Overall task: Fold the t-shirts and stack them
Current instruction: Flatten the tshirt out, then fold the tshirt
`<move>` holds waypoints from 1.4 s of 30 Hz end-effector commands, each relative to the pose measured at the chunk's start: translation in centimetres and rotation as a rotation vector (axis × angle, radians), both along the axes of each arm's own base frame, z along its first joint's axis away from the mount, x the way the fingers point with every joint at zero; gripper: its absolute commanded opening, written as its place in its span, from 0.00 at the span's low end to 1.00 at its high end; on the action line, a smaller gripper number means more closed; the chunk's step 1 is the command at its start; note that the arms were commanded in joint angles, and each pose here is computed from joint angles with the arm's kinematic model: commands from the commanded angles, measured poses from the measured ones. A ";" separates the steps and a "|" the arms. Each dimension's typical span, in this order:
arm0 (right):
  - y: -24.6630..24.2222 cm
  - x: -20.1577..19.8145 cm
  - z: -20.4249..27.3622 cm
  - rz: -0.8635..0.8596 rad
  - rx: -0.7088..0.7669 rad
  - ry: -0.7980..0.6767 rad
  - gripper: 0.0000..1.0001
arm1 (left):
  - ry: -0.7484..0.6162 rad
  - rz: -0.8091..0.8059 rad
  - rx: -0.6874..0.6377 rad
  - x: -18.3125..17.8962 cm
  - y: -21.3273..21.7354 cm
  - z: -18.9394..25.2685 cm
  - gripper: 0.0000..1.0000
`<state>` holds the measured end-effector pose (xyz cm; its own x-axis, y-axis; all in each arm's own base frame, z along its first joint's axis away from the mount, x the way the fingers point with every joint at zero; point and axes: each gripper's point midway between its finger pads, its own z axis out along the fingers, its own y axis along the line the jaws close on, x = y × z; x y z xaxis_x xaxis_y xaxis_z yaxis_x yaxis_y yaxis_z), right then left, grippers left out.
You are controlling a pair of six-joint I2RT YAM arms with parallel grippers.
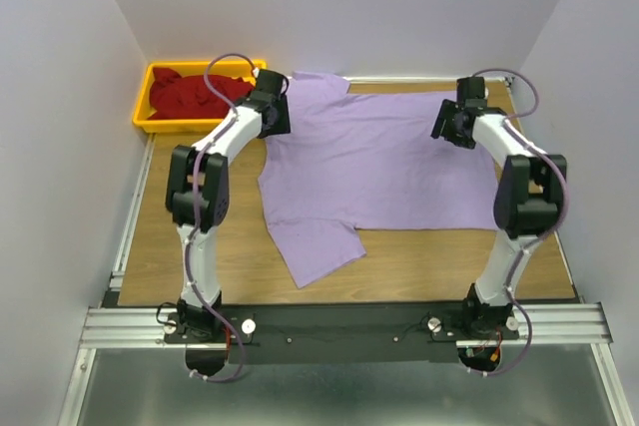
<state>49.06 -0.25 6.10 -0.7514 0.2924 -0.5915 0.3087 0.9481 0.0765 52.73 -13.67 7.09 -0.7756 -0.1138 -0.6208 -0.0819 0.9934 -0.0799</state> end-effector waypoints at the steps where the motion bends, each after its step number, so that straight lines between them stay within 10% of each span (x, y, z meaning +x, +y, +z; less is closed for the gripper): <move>1: -0.2 -3.2 7.6 -0.019 0.021 -0.109 0.76 | -0.172 0.056 -0.025 -3.0 1.9 9.4 0.65; 9: -1.0 -11.4 13.7 -0.071 0.018 -0.228 0.93 | -0.364 0.200 -0.023 -14.2 7.5 16.2 0.74; 18: -2.4 -18.3 11.5 -0.200 0.004 -0.245 1.00 | -0.438 0.219 -0.230 -23.3 7.9 13.3 0.93; 31: -2.2 -22.1 7.0 -0.288 0.046 -0.121 1.00 | 0.176 0.061 -0.165 -27.6 4.2 -1.4 0.81; 42: -2.6 -22.5 5.8 -0.292 0.015 -0.083 1.00 | 0.235 -0.010 -0.119 -27.2 1.0 -3.8 0.66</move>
